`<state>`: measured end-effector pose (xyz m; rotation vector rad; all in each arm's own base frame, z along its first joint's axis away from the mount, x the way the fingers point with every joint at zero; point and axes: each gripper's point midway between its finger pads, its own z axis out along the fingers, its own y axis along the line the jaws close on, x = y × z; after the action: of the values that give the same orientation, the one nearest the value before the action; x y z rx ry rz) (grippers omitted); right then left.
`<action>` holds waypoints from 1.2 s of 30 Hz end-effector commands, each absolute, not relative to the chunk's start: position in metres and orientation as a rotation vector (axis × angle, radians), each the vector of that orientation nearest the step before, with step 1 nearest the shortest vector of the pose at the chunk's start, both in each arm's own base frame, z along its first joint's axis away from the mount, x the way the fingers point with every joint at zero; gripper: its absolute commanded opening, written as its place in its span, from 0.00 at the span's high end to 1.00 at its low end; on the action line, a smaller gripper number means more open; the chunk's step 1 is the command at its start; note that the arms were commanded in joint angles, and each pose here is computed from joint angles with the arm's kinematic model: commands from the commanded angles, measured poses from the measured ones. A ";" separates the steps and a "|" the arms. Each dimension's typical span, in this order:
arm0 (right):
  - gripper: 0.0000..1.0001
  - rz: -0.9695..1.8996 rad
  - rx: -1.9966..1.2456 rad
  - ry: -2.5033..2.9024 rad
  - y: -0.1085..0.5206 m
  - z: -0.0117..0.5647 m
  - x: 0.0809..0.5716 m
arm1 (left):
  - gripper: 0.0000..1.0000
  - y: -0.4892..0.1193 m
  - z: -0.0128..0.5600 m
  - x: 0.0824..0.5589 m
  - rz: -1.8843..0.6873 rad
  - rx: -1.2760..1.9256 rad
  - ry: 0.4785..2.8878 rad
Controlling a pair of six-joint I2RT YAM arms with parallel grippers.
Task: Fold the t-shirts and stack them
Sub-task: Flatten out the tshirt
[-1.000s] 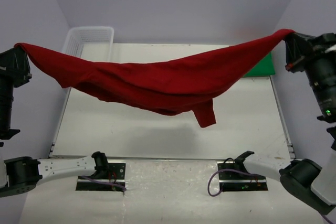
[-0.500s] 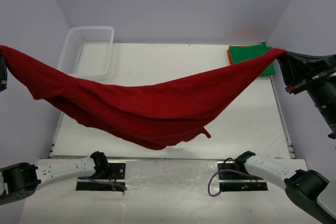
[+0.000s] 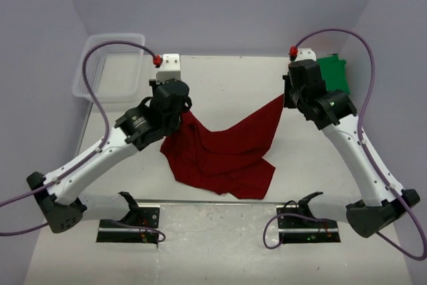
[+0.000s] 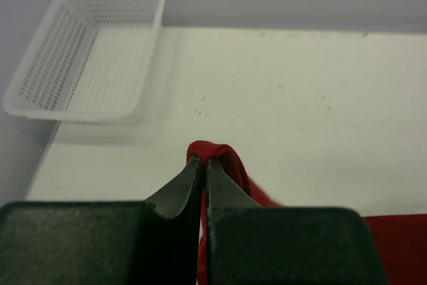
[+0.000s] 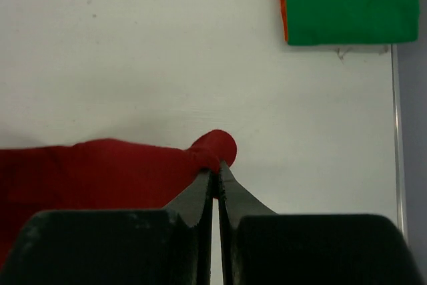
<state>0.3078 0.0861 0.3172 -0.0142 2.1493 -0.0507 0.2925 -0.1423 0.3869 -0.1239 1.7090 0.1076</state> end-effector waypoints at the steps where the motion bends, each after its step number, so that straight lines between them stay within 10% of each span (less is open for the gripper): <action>1: 1.00 -0.044 0.121 2.045 0.069 0.340 0.317 | 1.00 -0.152 0.338 0.325 0.003 -0.144 1.815; 9: 1.00 0.002 0.055 2.086 0.086 0.330 0.334 | 1.00 -0.110 0.328 0.397 0.071 -0.225 1.840; 28: 1.00 0.589 -0.414 1.753 0.176 0.476 0.192 | 1.00 -0.007 0.618 0.174 -0.311 -0.269 1.220; 36: 1.00 0.418 -0.263 1.803 0.150 0.454 0.209 | 1.00 -0.010 0.609 0.203 -0.210 -0.271 1.283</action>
<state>0.1832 0.1614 0.4817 -0.3673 1.7109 0.5953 0.1292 0.0260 0.6565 -0.3600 1.0509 -0.3614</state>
